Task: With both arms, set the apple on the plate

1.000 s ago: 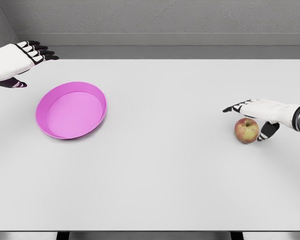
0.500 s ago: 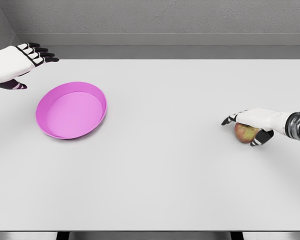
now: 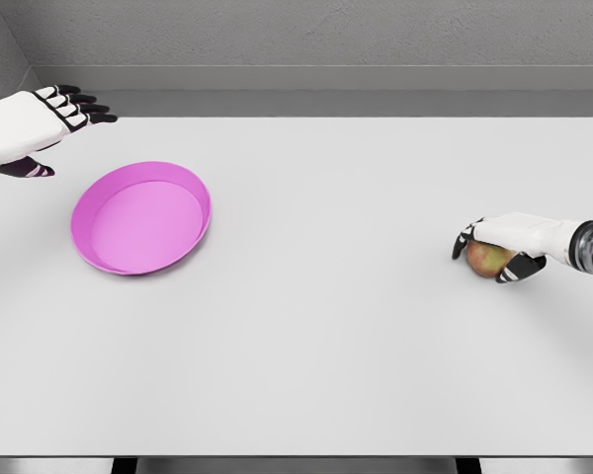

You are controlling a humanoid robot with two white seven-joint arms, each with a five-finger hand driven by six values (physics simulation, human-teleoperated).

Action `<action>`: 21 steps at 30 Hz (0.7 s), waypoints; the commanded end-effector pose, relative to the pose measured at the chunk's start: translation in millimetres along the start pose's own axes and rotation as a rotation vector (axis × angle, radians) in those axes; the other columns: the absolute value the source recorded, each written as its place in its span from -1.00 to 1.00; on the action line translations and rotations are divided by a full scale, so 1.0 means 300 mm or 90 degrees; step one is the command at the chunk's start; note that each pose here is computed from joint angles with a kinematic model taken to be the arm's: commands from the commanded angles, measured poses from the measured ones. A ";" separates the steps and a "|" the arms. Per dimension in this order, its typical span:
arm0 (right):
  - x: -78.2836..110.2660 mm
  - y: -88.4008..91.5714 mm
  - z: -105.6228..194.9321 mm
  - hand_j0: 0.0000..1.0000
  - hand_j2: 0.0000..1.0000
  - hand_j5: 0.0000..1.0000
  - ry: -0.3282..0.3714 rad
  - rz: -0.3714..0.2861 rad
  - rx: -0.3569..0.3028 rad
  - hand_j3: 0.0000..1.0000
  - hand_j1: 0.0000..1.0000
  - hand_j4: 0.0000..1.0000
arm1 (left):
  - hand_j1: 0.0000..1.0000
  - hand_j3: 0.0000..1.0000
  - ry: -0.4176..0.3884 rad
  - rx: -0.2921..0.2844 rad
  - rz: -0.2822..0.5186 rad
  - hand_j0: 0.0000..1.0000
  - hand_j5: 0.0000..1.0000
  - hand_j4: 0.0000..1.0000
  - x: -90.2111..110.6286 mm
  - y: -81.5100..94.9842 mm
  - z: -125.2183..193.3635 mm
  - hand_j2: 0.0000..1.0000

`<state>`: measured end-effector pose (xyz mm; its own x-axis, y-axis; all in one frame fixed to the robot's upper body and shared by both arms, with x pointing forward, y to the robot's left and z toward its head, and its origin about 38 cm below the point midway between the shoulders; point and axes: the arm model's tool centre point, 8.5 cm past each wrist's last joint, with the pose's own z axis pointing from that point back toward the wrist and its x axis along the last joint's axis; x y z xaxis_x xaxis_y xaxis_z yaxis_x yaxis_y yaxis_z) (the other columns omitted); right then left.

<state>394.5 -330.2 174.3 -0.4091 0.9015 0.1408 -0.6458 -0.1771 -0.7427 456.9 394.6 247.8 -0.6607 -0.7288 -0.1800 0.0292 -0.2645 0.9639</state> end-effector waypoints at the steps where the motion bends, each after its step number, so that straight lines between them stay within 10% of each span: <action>1: 0.006 -0.004 0.002 0.15 0.15 0.15 -0.003 0.003 -0.002 0.15 0.15 0.15 | 1.00 1.00 0.001 0.003 0.003 1.00 1.00 1.00 -0.002 0.003 0.002 1.00; 21: 0.139 -0.148 -0.015 0.09 0.09 0.09 -0.074 0.034 -0.071 0.09 0.09 0.09 | 1.00 1.00 -0.001 0.002 0.003 1.00 1.00 1.00 0.001 0.000 0.001 1.00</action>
<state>408.7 -290.7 212.2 -0.5067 0.8481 0.1550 -0.5488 -0.1785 -0.8167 456.6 394.3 247.4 -0.6616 -0.7281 -0.1793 0.0298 -0.2645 0.9639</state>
